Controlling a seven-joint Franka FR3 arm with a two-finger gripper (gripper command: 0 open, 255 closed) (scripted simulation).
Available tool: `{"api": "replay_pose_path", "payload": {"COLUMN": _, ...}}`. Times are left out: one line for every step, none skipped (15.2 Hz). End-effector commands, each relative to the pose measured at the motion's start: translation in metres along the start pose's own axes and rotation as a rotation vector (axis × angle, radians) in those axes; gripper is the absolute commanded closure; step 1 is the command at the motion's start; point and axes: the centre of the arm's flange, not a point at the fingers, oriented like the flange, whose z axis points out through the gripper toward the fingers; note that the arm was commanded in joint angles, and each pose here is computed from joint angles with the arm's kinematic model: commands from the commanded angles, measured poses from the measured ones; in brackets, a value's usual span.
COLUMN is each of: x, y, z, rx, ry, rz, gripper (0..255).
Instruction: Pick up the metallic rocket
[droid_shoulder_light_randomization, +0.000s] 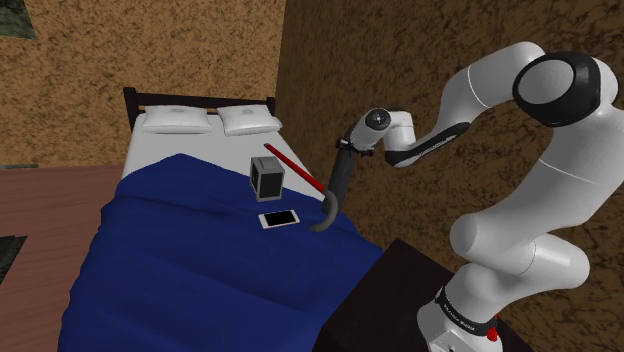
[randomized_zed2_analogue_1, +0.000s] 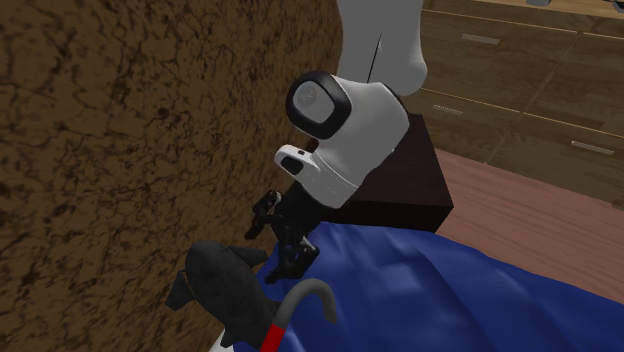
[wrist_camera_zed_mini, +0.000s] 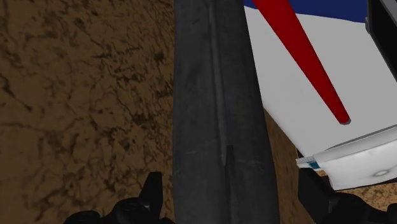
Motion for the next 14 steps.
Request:
{"api": "replay_pose_path", "payload": {"x": -0.002, "y": 0.0, "z": 0.001, "rx": 0.0, "ry": 0.001, "rz": 0.0, "gripper": 255}}
{"api": "replay_pose_path", "payload": {"x": -0.002, "y": 0.0, "z": 0.001, "rx": 0.0, "ry": 0.001, "rz": 0.0, "gripper": 255}}
{"api": "replay_pose_path", "payload": {"x": -0.002, "y": 0.0, "z": 0.001, "rx": 0.0, "ry": 0.001, "rz": 0.0, "gripper": 255}}
{"api": "replay_pose_path", "payload": {"x": -0.002, "y": 0.0, "z": 0.001, "rx": 0.0, "ry": 0.001, "rz": 0.0, "gripper": 255}}
{"api": "replay_pose_path", "payload": {"x": -0.002, "y": 0.0, "z": 0.001, "rx": 0.0, "ry": 0.001, "rz": 0.0, "gripper": 255}}
{"api": "replay_pose_path", "payload": {"x": -0.002, "y": 0.0, "z": 0.001, "rx": 0.0, "ry": 0.001, "rz": 0.0, "gripper": 255}}
{"api": "replay_pose_path", "payload": {"x": -0.002, "y": 0.0, "z": 0.001, "rx": 0.0, "ry": 0.001, "rz": 0.0, "gripper": 255}}
{"api": "replay_pose_path", "payload": {"x": -0.002, "y": 0.0, "z": 0.001, "rx": 0.0, "ry": 0.001, "rz": 0.0, "gripper": 255}}
{"api": "replay_pose_path", "payload": {"x": -0.002, "y": 0.0, "z": 0.001, "rx": 0.0, "ry": 0.001, "rz": 0.0, "gripper": 255}}
{"api": "replay_pose_path", "payload": {"x": -0.001, "y": 0.0, "z": 0.001, "rx": 0.0, "ry": 0.001, "rz": 0.0, "gripper": 255}}
{"api": "replay_pose_path", "payload": {"x": 0.002, "y": 0.0, "z": -0.003, "rx": 0.0, "ry": 0.001, "rz": 0.0, "gripper": 255}}
{"api": "replay_pose_path", "payload": {"x": 0.006, "y": 0.0, "z": -0.006, "rx": 0.0, "ry": 0.001, "rz": 0.0, "gripper": 255}}
{"api": "replay_pose_path", "payload": {"x": 0.01, "y": -0.001, "z": -0.01, "rx": 0.0, "ry": 0.001, "rz": 0.0, "gripper": 255}}
{"api": "replay_pose_path", "payload": {"x": 0.014, "y": -0.001, "z": -0.013, "rx": 0.0, "ry": 0.001, "rz": 0.0, "gripper": 255}}
